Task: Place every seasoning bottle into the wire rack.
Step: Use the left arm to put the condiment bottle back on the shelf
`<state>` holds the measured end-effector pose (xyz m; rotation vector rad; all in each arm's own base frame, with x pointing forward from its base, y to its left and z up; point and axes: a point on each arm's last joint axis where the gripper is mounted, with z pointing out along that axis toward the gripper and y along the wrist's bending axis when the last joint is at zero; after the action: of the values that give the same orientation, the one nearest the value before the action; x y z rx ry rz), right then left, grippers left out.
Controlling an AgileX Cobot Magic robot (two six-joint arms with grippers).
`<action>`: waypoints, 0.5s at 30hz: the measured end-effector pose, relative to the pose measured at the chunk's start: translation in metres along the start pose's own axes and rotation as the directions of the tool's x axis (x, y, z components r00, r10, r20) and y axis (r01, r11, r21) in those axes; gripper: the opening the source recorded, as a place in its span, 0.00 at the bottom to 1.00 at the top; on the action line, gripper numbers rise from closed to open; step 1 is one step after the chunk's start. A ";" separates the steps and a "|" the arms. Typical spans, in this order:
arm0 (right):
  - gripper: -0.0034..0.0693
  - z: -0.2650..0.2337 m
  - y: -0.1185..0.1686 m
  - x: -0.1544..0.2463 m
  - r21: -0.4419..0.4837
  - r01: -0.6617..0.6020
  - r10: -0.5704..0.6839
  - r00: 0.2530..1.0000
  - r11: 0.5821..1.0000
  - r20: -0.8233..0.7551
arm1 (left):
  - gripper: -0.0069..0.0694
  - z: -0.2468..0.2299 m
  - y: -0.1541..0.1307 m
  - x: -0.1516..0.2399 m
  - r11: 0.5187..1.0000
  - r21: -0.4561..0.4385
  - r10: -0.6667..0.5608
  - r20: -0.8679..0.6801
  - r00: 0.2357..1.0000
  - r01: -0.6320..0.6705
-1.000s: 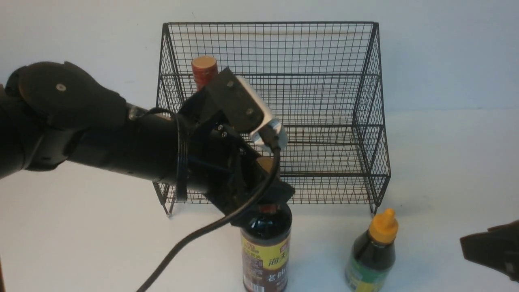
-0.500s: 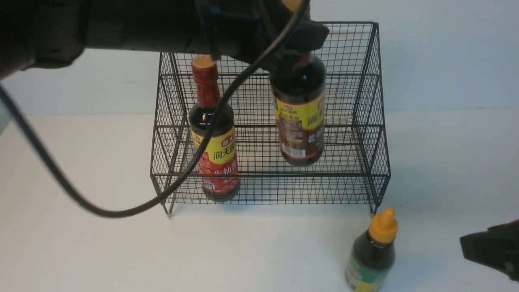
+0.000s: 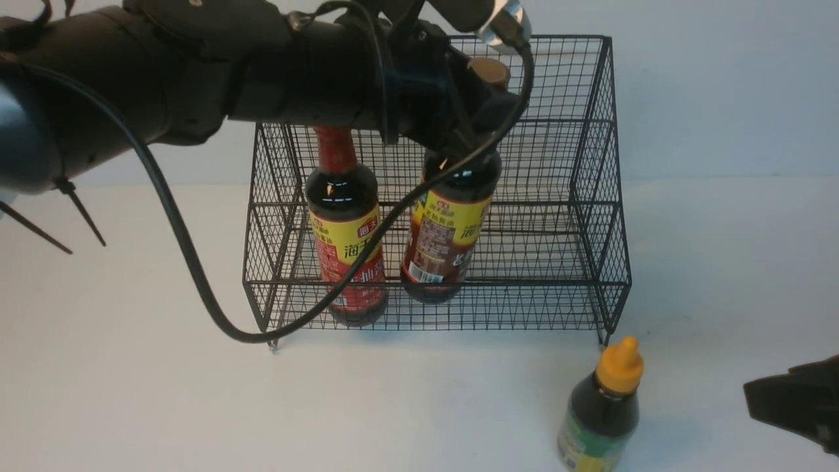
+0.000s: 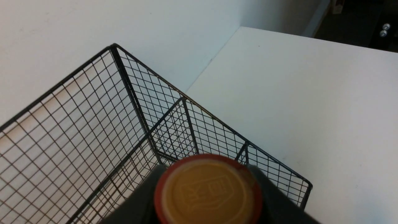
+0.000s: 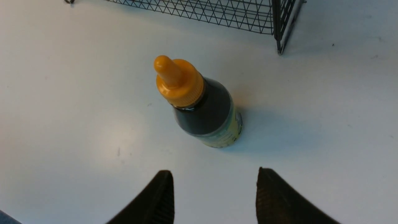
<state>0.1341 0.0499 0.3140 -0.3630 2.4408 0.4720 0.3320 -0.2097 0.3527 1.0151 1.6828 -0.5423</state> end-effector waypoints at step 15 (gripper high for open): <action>0.51 0.000 0.000 0.000 0.000 0.000 0.000 1.000 1.000 0.000 | 0.44 0.008 0.000 0.008 0.999 0.013 -0.052 0.006 0.999 0.052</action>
<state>0.1341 0.0499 0.3140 -0.3630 2.4408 0.4720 0.3361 -0.2130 0.3428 0.9802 1.7064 -0.5900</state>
